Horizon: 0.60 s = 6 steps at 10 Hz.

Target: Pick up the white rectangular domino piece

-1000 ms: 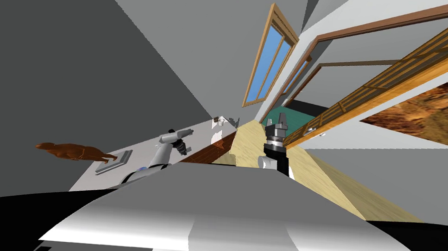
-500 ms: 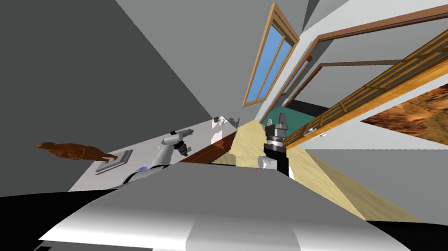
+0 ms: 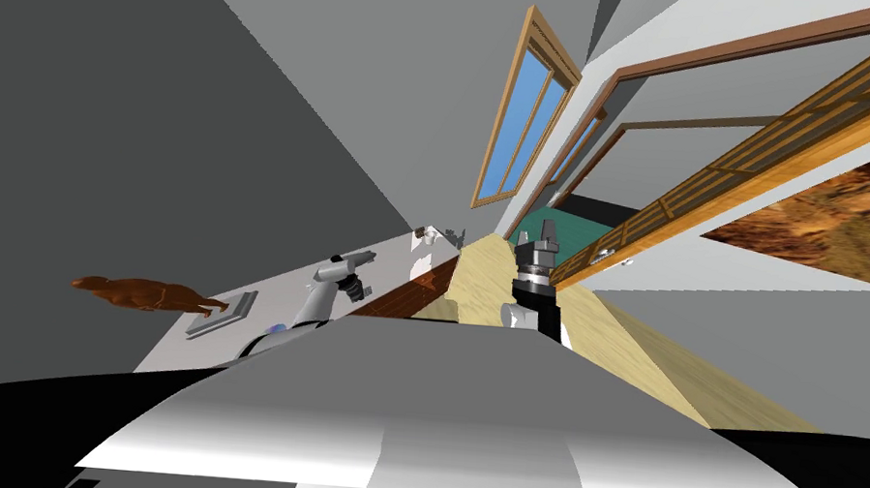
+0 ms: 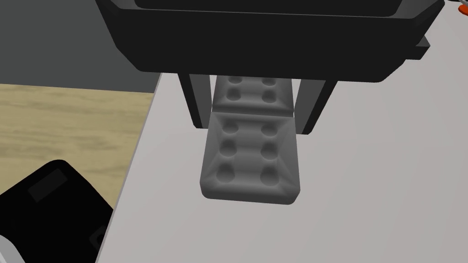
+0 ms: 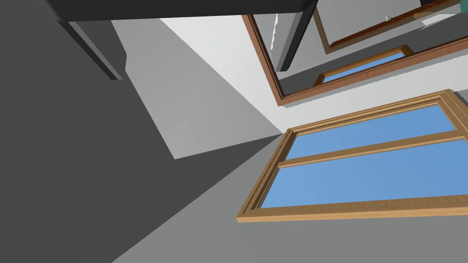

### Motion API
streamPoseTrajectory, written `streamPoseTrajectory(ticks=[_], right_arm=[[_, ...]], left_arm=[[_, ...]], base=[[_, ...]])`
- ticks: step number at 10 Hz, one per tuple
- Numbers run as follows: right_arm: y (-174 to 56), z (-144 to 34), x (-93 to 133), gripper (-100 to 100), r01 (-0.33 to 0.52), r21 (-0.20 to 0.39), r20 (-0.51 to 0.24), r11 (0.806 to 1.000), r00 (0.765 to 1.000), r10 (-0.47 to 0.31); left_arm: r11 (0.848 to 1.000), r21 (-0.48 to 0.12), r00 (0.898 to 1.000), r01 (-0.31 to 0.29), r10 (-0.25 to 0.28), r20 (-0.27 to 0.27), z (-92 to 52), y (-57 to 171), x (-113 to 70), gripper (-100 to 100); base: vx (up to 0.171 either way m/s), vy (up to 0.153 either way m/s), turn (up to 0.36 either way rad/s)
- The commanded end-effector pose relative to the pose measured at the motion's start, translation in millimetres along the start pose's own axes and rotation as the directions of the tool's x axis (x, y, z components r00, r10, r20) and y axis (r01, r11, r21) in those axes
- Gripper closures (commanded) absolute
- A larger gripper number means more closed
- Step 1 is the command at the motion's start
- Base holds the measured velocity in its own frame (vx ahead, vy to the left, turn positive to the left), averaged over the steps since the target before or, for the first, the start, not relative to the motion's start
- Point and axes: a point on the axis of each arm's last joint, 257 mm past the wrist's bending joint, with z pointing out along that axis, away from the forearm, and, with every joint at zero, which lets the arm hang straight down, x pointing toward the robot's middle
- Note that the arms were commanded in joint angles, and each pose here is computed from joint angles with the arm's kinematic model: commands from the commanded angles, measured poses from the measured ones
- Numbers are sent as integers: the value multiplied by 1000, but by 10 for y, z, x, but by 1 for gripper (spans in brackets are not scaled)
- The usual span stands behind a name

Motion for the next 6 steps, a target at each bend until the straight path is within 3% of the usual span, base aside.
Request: streamPoseTrajectory(ticks=[1,2,4,5,6], right_arm=[[0,0,0,0,0,0,0,1000,1000,0],[0,0,0,0,0,0,0,1000,1000,0],[0,0,0,0,0,0,0,1000,1000,0],[0,0,0,0,0,0,0,1000,1000,0],[0,0,0,0,0,0,0,1000,1000,0]], left_arm=[[1000,0,1000,0,0,0,0,0,0,0],[1000,0,1000,2,-2,0,-100,-40,-11,100],[1000,0,1000,4,-4,0,-201,-77,-19,100],[1000,2,1000,4,-4,0,-156,-76,-20,100],[1000,1,1000,4,-4,0,-165,-79,-23,0]], base=[[0,0,0],[3,6,-9],[-4,3,-12],[0,0,0],[0,0,0]])
